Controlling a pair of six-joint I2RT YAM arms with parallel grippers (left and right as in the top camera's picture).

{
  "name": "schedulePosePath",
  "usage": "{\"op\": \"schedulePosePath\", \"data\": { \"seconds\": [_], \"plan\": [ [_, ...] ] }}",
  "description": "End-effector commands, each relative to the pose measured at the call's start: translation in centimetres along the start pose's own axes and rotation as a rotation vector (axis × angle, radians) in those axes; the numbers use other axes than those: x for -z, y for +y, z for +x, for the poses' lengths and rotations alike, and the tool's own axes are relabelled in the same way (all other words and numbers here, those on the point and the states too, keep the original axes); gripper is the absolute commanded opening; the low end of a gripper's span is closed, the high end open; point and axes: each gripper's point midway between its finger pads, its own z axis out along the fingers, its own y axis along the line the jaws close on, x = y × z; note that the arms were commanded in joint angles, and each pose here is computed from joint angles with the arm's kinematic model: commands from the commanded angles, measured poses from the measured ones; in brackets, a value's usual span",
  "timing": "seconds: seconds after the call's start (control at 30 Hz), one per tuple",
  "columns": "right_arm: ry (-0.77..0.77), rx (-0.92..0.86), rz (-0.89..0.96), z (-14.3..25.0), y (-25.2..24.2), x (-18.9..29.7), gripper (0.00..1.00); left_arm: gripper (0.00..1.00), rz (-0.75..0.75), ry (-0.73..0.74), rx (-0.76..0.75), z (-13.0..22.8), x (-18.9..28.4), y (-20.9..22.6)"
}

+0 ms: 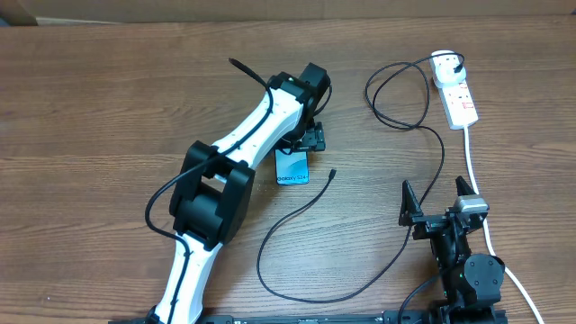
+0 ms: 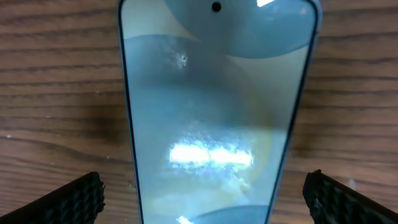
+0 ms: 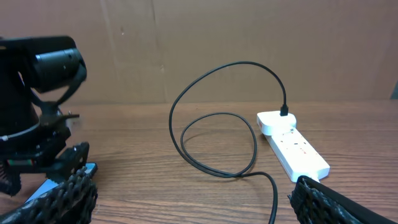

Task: Plug charger to phone and switch on socket
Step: 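Close the left gripper on the phone's long edges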

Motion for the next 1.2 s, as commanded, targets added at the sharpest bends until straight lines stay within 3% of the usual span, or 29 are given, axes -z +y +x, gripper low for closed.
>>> {"op": "schedulePosePath", "data": {
  "seconds": [0.0,0.37,1.17],
  "plan": [
    [-0.008,-0.006,0.012,0.1,-0.2,0.0,1.00,1.00,-0.014,0.014,-0.002,0.2,-0.9,0.2],
    [-0.008,-0.006,0.012,0.1,-0.2,0.0,1.00,1.00,0.046,0.065,0.027,-0.5,-1.3,1.1],
    [-0.008,-0.006,0.012,0.1,-0.2,0.0,1.00,1.00,0.010,0.019,-0.018,0.0,-1.2,-0.1]
  ]
}}
